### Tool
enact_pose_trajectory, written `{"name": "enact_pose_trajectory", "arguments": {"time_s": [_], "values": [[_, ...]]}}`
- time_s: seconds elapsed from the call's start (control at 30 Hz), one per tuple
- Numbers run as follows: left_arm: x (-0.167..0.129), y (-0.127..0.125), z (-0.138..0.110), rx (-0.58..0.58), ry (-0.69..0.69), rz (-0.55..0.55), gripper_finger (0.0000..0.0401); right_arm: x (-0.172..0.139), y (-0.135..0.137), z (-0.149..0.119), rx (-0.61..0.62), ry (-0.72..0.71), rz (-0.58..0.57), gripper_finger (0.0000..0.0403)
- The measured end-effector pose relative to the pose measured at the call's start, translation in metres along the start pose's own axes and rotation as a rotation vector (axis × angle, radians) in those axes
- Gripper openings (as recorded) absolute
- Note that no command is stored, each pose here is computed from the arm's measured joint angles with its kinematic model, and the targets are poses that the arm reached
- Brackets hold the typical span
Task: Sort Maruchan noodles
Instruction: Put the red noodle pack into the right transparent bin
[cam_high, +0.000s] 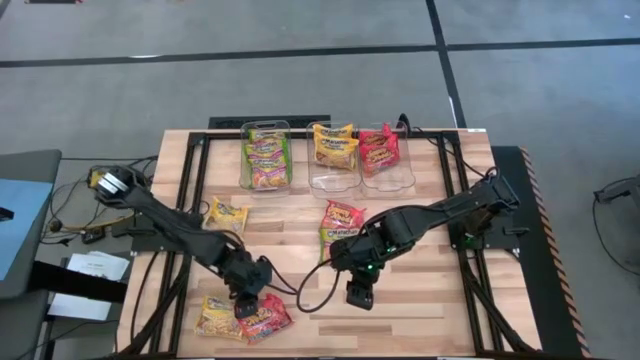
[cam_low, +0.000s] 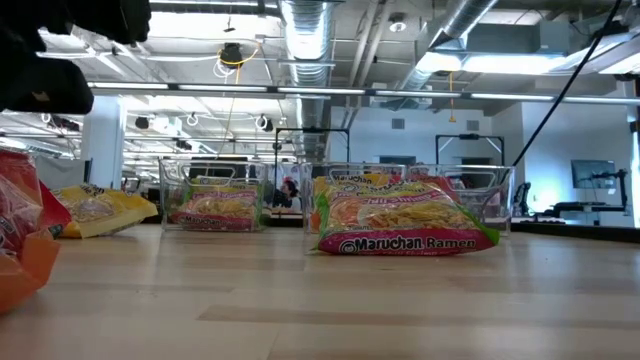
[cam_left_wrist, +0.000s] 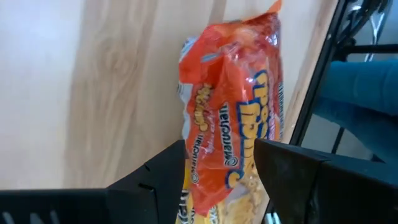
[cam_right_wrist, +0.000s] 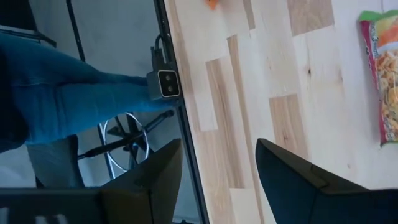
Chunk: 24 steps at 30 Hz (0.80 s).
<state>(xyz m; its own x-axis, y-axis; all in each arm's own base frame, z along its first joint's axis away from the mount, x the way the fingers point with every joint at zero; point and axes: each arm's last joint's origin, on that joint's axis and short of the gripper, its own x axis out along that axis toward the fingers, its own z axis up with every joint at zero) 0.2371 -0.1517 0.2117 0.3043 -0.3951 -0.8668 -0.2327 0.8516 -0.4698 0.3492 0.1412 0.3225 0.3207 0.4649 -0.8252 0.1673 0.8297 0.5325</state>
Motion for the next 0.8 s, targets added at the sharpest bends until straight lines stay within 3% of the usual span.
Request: {"name": "enact_pose_trajectory", "arguments": {"time_s": [0.4,0.8], "values": [[0.029,-0.003,0.004,-0.017,0.061,-0.042,0.0178,0.004,0.009,-0.007,0.003,-0.001,-0.005,0.0227],[0.036,-0.005,0.003,-0.025,0.042,-0.034,0.0178,0.007,0.018,-0.015,-0.006,0.009,0.003,0.0227]]}}
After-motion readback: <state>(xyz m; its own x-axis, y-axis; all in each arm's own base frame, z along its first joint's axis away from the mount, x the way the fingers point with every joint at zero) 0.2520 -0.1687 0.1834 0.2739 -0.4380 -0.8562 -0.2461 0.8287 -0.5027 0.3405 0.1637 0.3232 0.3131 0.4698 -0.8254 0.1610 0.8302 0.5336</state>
